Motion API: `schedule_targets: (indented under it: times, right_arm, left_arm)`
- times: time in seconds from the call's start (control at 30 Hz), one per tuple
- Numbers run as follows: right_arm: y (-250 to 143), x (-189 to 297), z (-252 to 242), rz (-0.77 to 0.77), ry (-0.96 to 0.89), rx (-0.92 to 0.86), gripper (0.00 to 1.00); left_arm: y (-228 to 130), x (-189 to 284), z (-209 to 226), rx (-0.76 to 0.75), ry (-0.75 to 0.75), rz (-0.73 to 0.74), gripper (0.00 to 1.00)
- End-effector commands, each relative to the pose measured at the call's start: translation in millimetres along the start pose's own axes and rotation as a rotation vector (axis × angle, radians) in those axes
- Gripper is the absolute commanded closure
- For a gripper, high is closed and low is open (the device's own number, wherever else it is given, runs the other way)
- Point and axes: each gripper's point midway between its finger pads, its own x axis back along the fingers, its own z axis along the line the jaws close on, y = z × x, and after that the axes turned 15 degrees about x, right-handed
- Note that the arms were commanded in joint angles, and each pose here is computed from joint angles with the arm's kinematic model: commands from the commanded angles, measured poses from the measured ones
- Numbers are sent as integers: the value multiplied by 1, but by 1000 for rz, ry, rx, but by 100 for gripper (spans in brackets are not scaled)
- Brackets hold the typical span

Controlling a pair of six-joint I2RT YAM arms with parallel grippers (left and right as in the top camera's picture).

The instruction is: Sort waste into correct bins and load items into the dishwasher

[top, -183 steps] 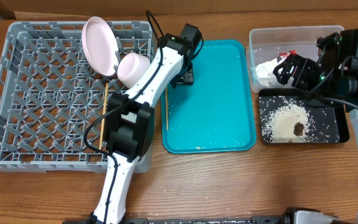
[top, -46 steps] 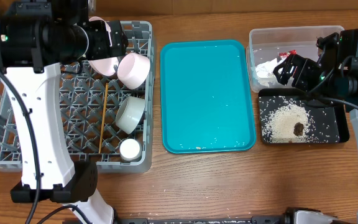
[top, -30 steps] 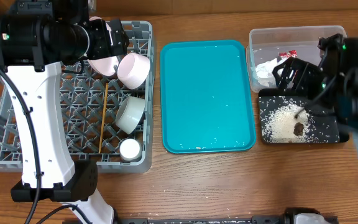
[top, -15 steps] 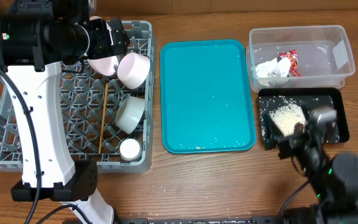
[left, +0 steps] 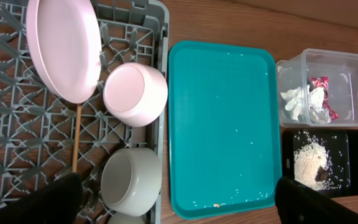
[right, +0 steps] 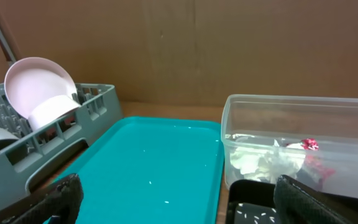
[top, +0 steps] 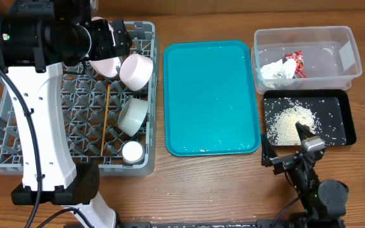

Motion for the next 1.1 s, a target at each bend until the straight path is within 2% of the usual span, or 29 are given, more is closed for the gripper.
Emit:
schedule_targets:
  times: [0.0,0.1,0.27,0.4,1.07]
  right_arm:
    - [-11,0,-1,-27,-19,11,0]
    - [-17,-3,0,-30,-19,11,0]
    - [-4,-2,-4,-83,-38,26,0]
    - [-21,-3,0,-15,-22,-49,0]
    - [-21,-3,-3,-14,-38,-48,0]
  left_arm:
    - [0,-2,-2,17,-6,7,0]
    - [0,-2,-2,17,-6,7,0]
    - [0,-2,-1,17,-6,7,0]
    - [0,-2,-2,17,-6,7,0]
    - [0,-2,-1,17,-6,7,0]
